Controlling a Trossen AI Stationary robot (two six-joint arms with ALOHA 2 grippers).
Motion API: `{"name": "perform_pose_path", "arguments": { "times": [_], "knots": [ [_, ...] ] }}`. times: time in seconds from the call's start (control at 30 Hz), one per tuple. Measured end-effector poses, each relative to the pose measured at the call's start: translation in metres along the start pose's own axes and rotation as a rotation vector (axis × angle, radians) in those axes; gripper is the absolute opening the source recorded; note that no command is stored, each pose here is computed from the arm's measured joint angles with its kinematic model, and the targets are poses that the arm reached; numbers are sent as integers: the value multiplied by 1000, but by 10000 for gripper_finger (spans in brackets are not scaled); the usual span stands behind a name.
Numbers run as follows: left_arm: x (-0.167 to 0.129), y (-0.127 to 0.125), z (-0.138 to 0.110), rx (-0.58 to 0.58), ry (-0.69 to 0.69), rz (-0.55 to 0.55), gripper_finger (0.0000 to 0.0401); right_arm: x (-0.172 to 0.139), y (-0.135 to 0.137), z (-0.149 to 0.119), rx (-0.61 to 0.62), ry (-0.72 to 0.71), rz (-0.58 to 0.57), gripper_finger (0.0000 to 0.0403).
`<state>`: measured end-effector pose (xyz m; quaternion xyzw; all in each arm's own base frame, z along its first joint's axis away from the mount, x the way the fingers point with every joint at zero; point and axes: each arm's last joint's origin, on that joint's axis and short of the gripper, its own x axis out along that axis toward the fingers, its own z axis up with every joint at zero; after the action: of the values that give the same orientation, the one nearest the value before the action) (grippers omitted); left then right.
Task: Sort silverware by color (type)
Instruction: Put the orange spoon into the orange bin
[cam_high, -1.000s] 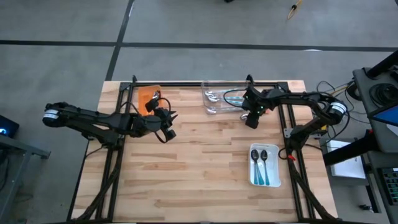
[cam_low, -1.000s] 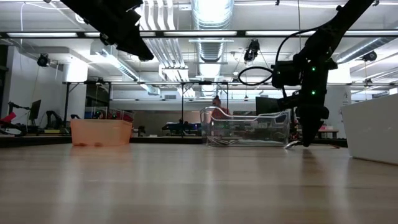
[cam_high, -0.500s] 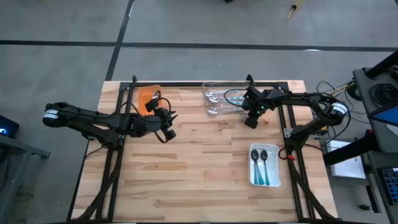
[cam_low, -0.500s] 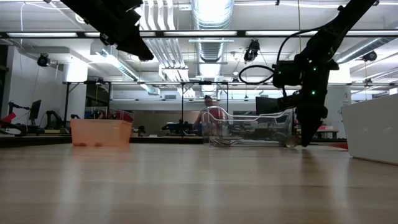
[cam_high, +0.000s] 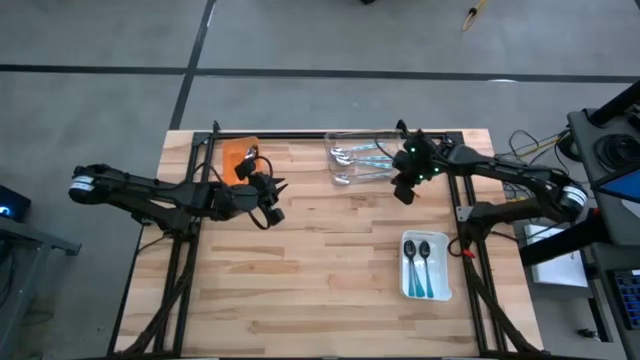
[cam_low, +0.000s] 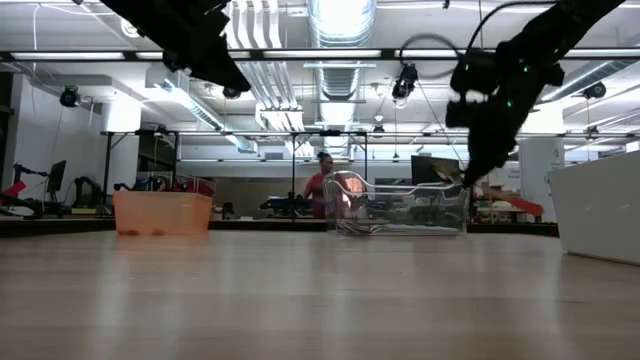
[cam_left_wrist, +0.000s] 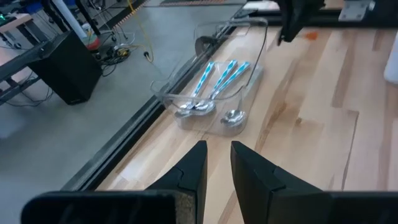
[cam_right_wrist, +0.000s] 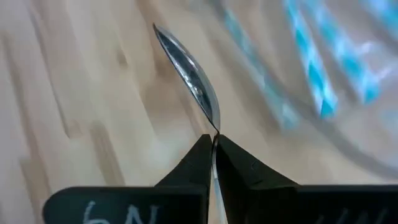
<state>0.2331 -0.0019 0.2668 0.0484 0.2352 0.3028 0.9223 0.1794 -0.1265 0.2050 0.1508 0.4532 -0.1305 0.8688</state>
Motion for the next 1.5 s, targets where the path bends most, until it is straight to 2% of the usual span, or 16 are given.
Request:
{"name": "perform_pose_path", "arguments": {
  "times": [0.27, 0.53, 0.63, 0.83, 1.1, 1.37, 1.5],
  "knots": [
    [2, -18, -2, -62, -9, -50, 54, -19, 30, 27, -55, -364, 56, 9],
    [-2, -52, -11, -20, -15, -147, 54, -12, 69, 38, -117, -747, 226, 9],
    [-2, -62, -13, -18, -30, -176, 54, -9, 84, 39, -118, -864, 244, 9],
    [5, -75, -10, -61, -93, -196, 54, 1, 116, 38, -93, -1028, 200, 9],
    [4, -79, 4, -63, -223, -207, 54, 19, 150, 38, -2, -1209, 175, 9],
    [2, -78, 9, -46, -265, -212, 54, 53, 172, 40, 89, -1307, 163, 9],
    [1, -80, 9, -53, -264, -299, 58, 70, 177, 42, 138, -1333, 128, 9]
  ]
}}
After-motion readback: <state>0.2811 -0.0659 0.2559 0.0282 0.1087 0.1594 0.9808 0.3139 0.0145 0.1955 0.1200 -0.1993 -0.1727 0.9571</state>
